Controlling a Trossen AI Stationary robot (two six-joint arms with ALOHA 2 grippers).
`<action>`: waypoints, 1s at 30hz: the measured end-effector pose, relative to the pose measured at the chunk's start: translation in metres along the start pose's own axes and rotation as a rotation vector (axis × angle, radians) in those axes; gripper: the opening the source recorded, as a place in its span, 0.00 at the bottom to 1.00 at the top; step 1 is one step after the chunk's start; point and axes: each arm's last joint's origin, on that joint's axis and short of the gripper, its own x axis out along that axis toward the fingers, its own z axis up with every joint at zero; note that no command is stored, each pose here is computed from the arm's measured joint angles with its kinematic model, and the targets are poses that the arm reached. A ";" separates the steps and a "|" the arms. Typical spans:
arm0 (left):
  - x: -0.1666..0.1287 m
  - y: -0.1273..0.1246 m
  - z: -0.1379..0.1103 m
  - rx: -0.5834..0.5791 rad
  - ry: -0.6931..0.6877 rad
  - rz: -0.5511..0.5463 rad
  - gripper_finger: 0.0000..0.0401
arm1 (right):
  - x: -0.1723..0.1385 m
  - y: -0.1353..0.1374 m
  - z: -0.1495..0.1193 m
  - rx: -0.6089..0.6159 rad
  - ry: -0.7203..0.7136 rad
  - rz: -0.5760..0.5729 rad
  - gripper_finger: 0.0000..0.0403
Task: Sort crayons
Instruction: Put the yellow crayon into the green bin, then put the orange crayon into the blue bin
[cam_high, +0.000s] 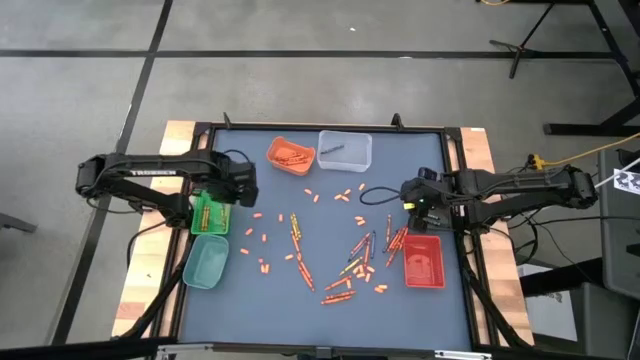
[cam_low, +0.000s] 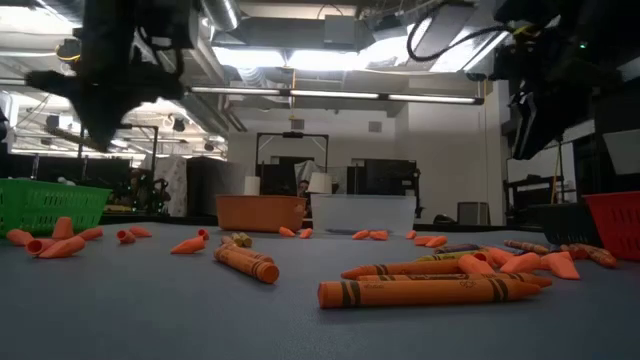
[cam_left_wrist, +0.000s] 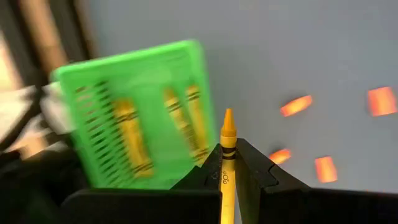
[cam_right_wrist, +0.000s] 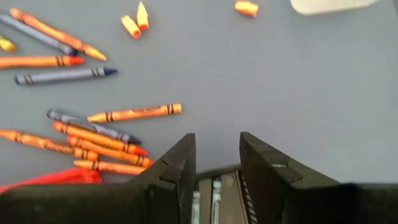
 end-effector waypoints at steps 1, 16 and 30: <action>0.000 0.003 -0.001 0.002 0.015 0.030 0.02 | 0.000 0.000 0.001 0.002 -0.009 0.003 0.30; 0.000 0.009 -0.003 0.081 0.039 0.098 0.04 | -0.001 0.004 0.014 -0.029 -0.137 0.083 0.30; 0.000 0.010 -0.002 0.097 -0.005 0.114 0.20 | -0.001 0.004 0.014 -0.028 -0.141 0.087 0.30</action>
